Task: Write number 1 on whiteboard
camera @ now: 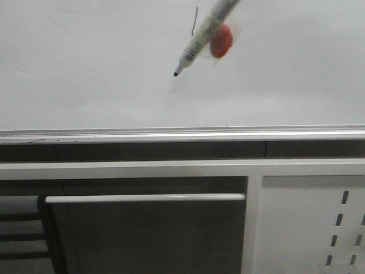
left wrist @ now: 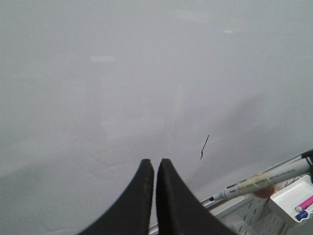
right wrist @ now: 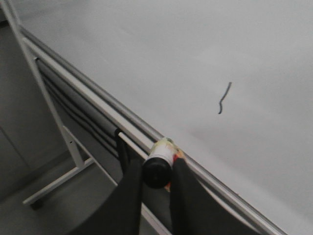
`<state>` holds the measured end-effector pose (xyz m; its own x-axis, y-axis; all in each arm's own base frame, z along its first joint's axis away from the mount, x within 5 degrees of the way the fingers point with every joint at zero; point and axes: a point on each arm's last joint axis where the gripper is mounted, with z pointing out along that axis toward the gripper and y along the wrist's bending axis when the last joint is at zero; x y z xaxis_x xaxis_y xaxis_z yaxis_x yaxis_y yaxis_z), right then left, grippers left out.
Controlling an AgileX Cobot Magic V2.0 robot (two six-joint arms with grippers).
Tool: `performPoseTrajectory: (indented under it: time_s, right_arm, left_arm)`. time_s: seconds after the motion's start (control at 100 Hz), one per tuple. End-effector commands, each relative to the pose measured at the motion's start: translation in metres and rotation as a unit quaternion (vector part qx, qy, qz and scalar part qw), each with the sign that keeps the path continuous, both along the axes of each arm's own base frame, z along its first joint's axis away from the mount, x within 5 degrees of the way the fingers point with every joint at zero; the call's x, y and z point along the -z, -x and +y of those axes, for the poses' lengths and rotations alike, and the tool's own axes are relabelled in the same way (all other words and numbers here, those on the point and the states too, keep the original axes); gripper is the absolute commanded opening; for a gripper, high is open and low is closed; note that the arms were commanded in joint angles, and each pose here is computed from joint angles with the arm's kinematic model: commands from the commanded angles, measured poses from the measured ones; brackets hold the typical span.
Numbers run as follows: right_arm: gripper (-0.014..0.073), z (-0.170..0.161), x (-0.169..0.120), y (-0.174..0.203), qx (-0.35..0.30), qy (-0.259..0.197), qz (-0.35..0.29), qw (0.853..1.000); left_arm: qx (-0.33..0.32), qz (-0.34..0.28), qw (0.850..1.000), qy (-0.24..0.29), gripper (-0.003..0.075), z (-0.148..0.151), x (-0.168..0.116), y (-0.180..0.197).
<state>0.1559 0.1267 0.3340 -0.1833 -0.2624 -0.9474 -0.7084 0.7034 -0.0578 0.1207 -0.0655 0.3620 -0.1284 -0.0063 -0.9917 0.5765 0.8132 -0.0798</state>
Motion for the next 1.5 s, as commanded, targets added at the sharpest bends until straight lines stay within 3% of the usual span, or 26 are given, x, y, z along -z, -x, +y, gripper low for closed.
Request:
performPoseTrajectory:
  time_s: [0.0, 0.22, 0.33, 0.53, 0.71, 0.86, 0.98, 1.2, 1.31, 1.49]
  right_arm:
    - [-0.0053, -0.007, -0.031, 0.010, 0.000, -0.032, -0.053, 0.998]
    - [-0.0053, -0.021, -0.071, 0.029, 0.002, -0.077, -0.117, 0.990]
    - [-0.0052, -0.019, -0.080, 0.033, -0.020, -0.071, -0.111, 0.991]
    - [-0.0053, -0.011, -0.071, 0.030, -0.050, -0.042, -0.070, 0.995]
    - [-0.0053, -0.001, -0.055, 0.026, -0.084, -0.008, -0.013, 0.996]
    - [-0.0053, 0.005, -0.057, 0.023, -0.103, 0.006, 0.007, 0.995]
    - [-0.0053, 0.013, -0.063, 0.018, -0.124, 0.019, 0.026, 0.992]
    - [-0.0053, 0.029, -0.075, 0.005, -0.164, 0.044, 0.057, 0.984]
    - [-0.0053, 0.032, -0.080, 0.002, -0.172, 0.047, 0.059, 0.982]
    - [-0.0053, 0.032, -0.084, 0.006, -0.188, 0.053, 0.068, 0.978]
  left_arm:
    - [0.000, -0.008, 1.000, 0.026, -0.0020, 0.000, -0.011, 0.002]
    - [0.020, -0.004, 0.999, 0.034, -0.0020, -0.003, -0.012, 0.004]
    - [0.050, 0.001, 0.998, 0.034, -0.0020, -0.009, -0.011, 0.002]
    - [0.141, 0.032, 0.989, 0.014, -0.0020, -0.025, 0.001, -0.005]
    - [0.254, 0.034, 0.966, -0.024, -0.0004, -0.041, 0.013, -0.011]
    - [0.327, 0.059, 0.942, -0.034, 0.0145, -0.050, 0.020, -0.017]
    - [0.352, 0.066, 0.933, -0.041, 0.0255, -0.059, 0.018, -0.025]
    - [0.406, 0.038, 0.902, -0.143, 0.0260, -0.086, 0.021, -0.024]
    - [0.399, 0.029, 0.902, -0.160, 0.0260, -0.096, 0.024, -0.026]
    - [0.363, 0.019, 0.917, -0.165, 0.0260, -0.099, 0.025, -0.033]
